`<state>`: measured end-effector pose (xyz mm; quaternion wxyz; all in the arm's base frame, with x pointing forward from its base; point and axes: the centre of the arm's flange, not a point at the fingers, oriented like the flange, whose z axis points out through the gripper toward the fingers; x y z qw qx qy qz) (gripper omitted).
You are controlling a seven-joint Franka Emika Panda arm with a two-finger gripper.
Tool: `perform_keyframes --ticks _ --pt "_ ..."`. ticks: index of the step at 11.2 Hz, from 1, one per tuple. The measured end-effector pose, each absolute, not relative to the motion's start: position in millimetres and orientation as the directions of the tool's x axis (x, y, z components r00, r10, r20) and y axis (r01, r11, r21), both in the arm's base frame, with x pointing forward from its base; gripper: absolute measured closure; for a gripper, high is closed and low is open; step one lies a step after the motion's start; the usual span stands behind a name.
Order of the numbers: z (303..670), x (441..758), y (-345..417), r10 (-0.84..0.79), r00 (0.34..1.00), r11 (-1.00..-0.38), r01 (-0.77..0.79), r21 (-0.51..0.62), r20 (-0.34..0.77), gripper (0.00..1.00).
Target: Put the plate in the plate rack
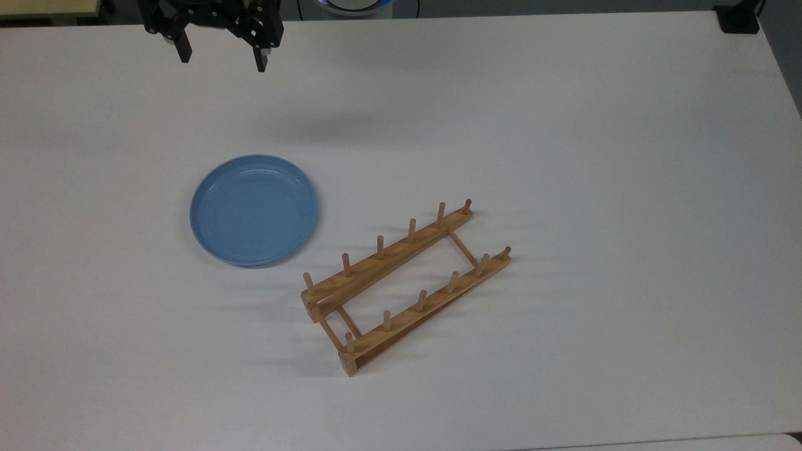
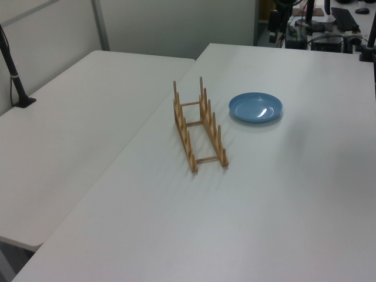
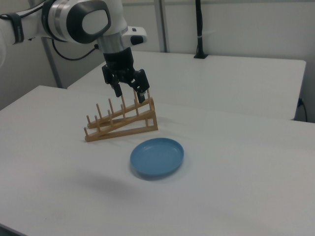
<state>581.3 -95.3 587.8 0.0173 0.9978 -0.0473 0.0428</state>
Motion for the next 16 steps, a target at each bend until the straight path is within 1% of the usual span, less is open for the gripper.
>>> perform_keyframes --ticks 11,16 --pt "585.8 582.0 -95.3 -0.093 0.992 -0.995 -0.096 0.031 0.084 0.00" --pt "579.3 584.7 -95.5 -0.093 0.993 -0.995 -0.096 0.031 0.073 0.00"
